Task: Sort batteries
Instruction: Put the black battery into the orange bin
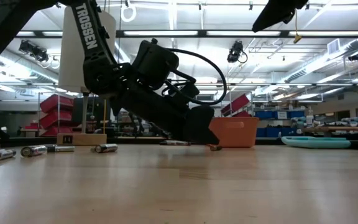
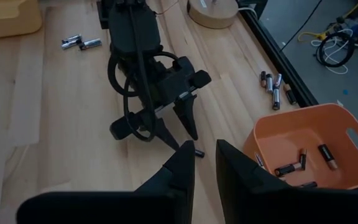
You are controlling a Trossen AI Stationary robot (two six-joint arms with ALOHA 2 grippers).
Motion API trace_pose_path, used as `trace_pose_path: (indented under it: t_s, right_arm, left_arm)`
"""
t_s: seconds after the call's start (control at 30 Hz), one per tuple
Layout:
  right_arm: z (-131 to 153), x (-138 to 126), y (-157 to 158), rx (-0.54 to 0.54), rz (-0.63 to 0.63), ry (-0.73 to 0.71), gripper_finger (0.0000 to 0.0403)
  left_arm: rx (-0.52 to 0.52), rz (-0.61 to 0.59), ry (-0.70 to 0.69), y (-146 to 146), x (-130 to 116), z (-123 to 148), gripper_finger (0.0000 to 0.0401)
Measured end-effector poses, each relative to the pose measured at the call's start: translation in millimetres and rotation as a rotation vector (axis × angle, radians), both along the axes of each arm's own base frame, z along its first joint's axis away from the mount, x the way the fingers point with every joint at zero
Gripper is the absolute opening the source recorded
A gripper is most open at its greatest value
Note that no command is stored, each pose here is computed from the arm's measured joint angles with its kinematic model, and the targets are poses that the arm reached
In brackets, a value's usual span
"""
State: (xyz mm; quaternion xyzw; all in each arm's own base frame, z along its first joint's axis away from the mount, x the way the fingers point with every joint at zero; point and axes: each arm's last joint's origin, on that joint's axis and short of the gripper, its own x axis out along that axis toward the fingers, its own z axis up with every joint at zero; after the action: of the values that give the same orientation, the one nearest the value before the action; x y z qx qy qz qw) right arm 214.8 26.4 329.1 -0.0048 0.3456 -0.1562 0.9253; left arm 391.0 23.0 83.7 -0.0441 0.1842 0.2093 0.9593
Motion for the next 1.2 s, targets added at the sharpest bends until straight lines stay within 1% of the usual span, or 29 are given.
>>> trace_pose_path:
  t_s: [0.1, 0.23, 0.47, 0.6, 0.7, 0.83, 0.97, 1.2]
  right_arm:
    - [0, 0, 0, 0.0, 0.0, 0.0, 0.0052]
    - [0, 0, 0, 0.0, 0.0, 0.0, 0.0052]
    - [0, 0, 0, 0.0, 0.0, 0.0, 0.0052]
    - [0, 0, 0, 0.0, 0.0, -0.001, 0.0052]
    - [0, 0, 0, 0.001, 0.0, -0.003, 0.0052]
    - [0, 0, 0, 0.001, 0.0, -0.007, 0.0052]
    - [0, 0, 0, 0.001, 0.0, -0.007, 0.0052]
    - [0, 0, 0, 0.001, 0.0, -0.006, 0.0052]
  left_arm:
    - [-0.003, -0.001, -0.003, 0, 0, 0, 0.0178]
    - [-0.035, -0.007, -0.016, -1, 0, 0, 0.0178]
    - [-0.036, -0.007, -0.018, -1, 0, 0, 0.0178]
    - [-0.066, 0.006, -0.029, -1, 0, 0, 0.0178]
    - [-0.069, 0.021, -0.032, -1, 0, 0, 0.0178]
    - [-0.068, 0.024, -0.036, 0, 1, -9, 0.0178]
    - [-0.075, 0.019, -0.057, -2, 9, -17, 0.0178]
    - [-0.066, 0.081, -0.059, -2, 12, -22, 0.0178]
